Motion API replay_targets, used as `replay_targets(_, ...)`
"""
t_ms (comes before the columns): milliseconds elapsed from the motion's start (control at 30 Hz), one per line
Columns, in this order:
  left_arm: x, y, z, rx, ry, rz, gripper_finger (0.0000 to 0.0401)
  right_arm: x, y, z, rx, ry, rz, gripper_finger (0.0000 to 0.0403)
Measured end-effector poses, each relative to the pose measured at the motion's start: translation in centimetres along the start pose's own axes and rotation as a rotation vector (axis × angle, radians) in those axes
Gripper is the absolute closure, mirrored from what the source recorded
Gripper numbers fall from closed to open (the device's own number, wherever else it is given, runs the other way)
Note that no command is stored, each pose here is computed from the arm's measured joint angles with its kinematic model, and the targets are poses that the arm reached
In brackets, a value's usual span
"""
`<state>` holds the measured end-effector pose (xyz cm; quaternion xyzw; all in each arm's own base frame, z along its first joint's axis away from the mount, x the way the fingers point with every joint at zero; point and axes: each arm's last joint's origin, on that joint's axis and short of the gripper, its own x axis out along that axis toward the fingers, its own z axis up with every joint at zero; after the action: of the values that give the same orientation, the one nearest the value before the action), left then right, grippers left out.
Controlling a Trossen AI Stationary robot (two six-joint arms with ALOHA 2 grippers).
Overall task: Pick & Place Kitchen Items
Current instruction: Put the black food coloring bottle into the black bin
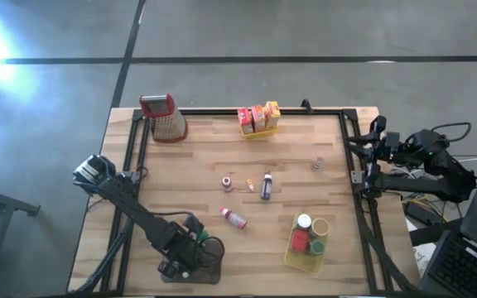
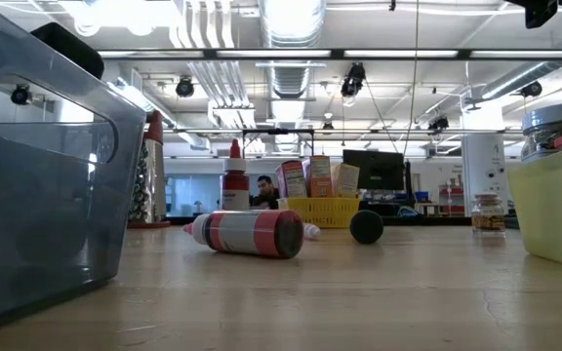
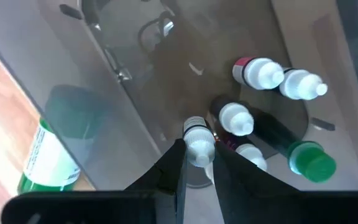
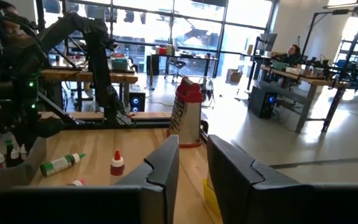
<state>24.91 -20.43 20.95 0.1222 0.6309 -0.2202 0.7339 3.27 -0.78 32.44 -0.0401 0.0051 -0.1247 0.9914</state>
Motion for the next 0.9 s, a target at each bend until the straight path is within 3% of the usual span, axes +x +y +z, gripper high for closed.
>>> replay_targets(900, 1.5, 0.2, -0.6, -0.013, -0.009, -0.009, 0.0334, 0.0, 0.0, 0.0, 0.001, 0.0, 0.0, 0.0248)
